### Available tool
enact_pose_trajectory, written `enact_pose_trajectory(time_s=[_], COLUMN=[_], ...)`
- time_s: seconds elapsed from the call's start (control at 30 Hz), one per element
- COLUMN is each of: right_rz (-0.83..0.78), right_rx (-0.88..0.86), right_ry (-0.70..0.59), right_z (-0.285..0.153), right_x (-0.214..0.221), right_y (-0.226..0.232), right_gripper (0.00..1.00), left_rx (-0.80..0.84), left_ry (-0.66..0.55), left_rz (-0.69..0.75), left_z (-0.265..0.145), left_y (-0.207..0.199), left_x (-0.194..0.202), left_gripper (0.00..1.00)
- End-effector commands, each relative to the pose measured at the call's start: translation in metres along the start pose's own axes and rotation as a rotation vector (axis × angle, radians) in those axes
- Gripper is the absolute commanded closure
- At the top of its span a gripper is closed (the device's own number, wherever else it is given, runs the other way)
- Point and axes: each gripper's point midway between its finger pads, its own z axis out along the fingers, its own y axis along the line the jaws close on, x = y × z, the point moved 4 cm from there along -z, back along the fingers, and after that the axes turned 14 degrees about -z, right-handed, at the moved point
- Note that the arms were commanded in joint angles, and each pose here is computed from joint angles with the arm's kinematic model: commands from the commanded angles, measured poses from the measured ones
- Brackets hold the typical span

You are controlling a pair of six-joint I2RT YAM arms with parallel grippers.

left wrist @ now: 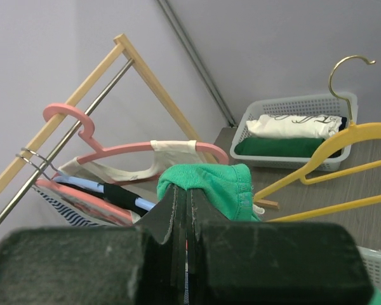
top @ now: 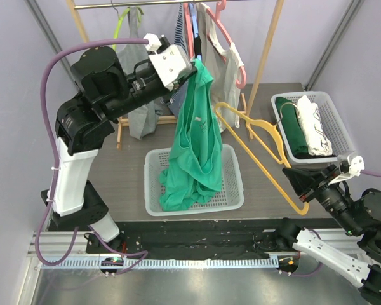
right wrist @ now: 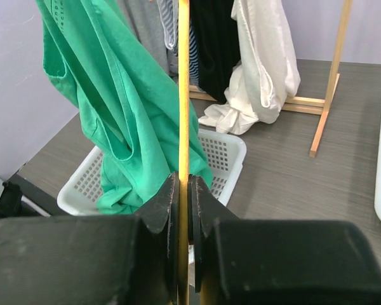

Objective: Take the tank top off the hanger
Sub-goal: Place the tank top in the bin.

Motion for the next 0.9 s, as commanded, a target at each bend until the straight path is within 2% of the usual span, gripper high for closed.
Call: enact_pose_trajectory(time_s=[0.0, 0.13, 0.2, 0.23, 0.27, 0.33, 0.37, 0.47, 0.5, 0.57, 0.7, 0.8, 0.83, 0.87], right_rz=[0.04, 0.035, 0.034, 0.023, 0.023, 0.017, 0.023, 0.015, 0.008, -0.006, -0.029, -0.036, -0.039, -0.044], right_rx=[0.055, 0.09, 0.102, 0.105, 0.108, 0.101, 0.098, 0.097, 0.095, 0.09, 0.051, 0.014, 0.003, -0.009], right_ry=[-0.131, -0.162, -0.176, -0.176, -0.176, -0.181, -0.195, -0.216, -0.219, -0.216, -0.202, -0.192, -0.187, -0.182], right_z=[-0.009, -0.013, -0.013, -0.01, -0.009, -0.005, -0.003, 0.0, 0.001, 0.007, 0.021, 0.03, 0.031, 0.033], right_x=[-0.031, -0.038, -0.043, -0.046, -0.047, -0.053, -0.058, -0.066, -0.068, -0.072, -0.074, -0.074, -0.074, -0.072], right_y=[-0.011, -0.018, -0.019, -0.019, -0.019, -0.017, -0.016, -0.014, -0.014, -0.012, -0.001, 0.007, 0.009, 0.011], right_gripper=[0.99, 0.99, 0.99, 0.99, 0.99, 0.99, 0.99, 0.99, 0.99, 0.99, 0.99, 0.99, 0.99, 0.99], left_rx=[-0.005, 0.121, 0.155, 0.148, 0.141, 0.109, 0.098, 0.027, 0.009, 0.004, -0.044, -0.06, -0.042, -0.029], left_ry=[-0.056, 0.113, 0.242, 0.266, 0.362, 0.417, 0.494, 0.573, 0.637, 0.674, 0.826, 0.947, 0.987, 1.016], left_rz=[-0.001, -0.091, -0.127, -0.13, -0.147, -0.148, -0.156, -0.134, -0.129, -0.128, -0.113, -0.122, -0.15, -0.163], left_z=[-0.009, -0.022, -0.016, -0.021, -0.019, -0.02, -0.026, -0.037, -0.04, -0.047, -0.06, -0.071, -0.075, -0.078], left_y=[0.0, -0.028, -0.04, -0.041, -0.046, -0.046, -0.052, -0.05, -0.052, -0.056, -0.062, -0.068, -0.074, -0.078], left_x=[-0.015, 0.03, 0.074, 0.081, 0.114, 0.138, 0.169, 0.204, 0.231, 0.247, 0.303, 0.333, 0.342, 0.348], left_gripper=[1.0, 1.0, 1.0, 1.0, 1.0, 1.0, 1.0, 1.0, 1.0, 1.0, 0.99, 0.71, 0.45, 0.3])
